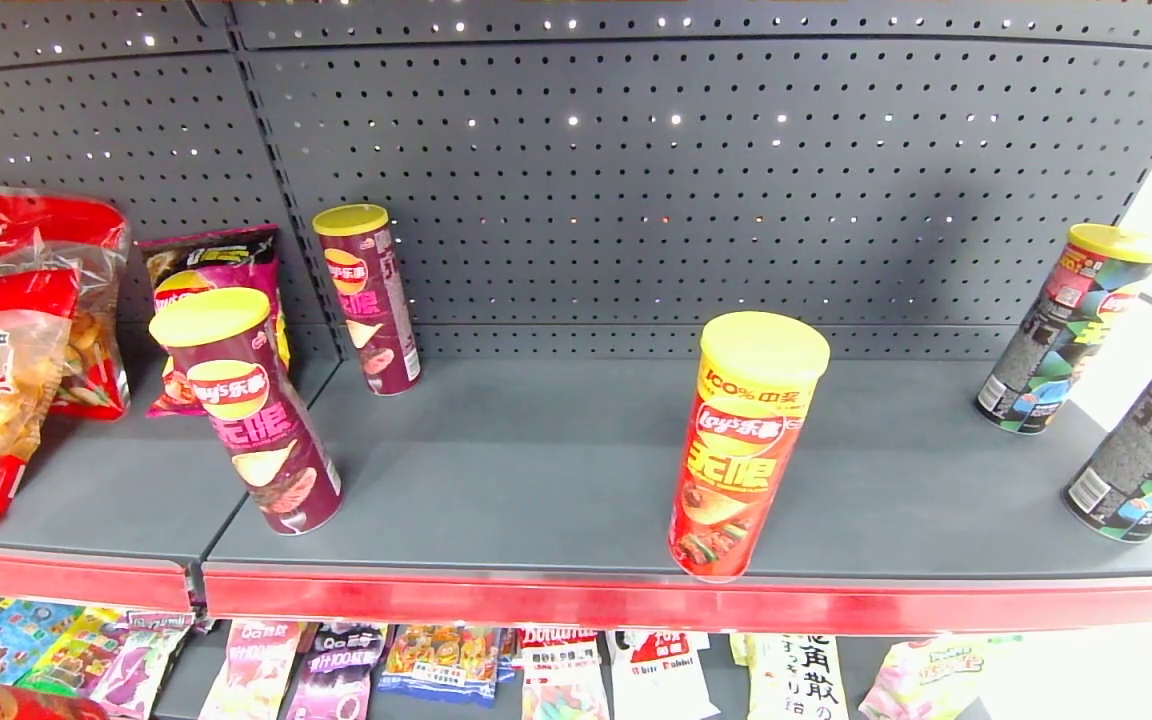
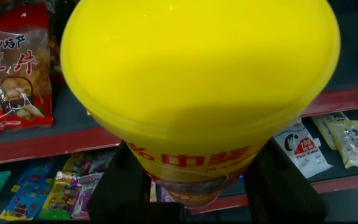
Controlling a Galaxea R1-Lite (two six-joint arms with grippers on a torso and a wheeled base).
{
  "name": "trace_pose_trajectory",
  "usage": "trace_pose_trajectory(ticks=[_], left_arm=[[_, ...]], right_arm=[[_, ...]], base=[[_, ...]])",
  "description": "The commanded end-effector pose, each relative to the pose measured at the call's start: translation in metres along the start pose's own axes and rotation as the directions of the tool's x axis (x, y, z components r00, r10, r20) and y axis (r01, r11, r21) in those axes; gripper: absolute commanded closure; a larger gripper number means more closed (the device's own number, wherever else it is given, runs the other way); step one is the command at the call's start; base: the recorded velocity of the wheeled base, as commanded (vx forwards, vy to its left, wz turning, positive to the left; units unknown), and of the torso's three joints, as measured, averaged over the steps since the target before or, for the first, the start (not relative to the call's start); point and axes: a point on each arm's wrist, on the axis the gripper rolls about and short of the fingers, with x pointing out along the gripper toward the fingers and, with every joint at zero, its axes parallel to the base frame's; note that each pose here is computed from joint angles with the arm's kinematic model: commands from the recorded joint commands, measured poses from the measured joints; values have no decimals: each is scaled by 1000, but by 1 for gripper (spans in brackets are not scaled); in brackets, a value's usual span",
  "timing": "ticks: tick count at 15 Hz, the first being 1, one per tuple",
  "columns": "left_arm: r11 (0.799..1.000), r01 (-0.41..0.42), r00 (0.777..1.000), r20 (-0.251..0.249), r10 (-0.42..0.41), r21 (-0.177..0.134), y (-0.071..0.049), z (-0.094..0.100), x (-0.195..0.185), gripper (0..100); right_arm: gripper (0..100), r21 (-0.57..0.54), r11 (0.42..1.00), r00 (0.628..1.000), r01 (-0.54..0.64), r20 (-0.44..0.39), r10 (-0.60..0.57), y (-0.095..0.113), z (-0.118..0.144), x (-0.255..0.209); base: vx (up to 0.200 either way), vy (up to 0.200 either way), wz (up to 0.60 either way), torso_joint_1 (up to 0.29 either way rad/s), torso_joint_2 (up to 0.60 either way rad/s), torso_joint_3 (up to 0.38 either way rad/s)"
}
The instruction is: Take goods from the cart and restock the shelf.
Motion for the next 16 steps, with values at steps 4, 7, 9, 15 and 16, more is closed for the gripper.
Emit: trace_pose_trajectory(ticks=[4,7,9,15,16], left_arm=[[1000,-1,1000,14,1,-5,-2,-8,-4,100],[1000,-3,1000,24,3,-5,-2,-8,-6,100],[1000,-2,1000,27,2,-5,-2,-7,-6,100],[1000,-3,999,33,3,-4,-1,-5,-6,100],[1000,-2,999,38,2,-3,-1,-4,-7,100]], right_arm=[[0,1,998,994,69,85,-68,-1,-2,-6],[0,-1,998,994,67,85,-67,-1,-2,-6],[0,0,998,994,62,85,-62,-1,-2,-6],[0,0,998,995,61,85,-61,-1,-2,-6],[0,0,998,995,61,85,-61,-1,-2,-6]], base=[[0,0,0,0,0,0],[0,0,0,0,0,0],[0,0,0,0,0,0],[0,0,-600,7,5,-1],[0,0,-600,2,-2,2]])
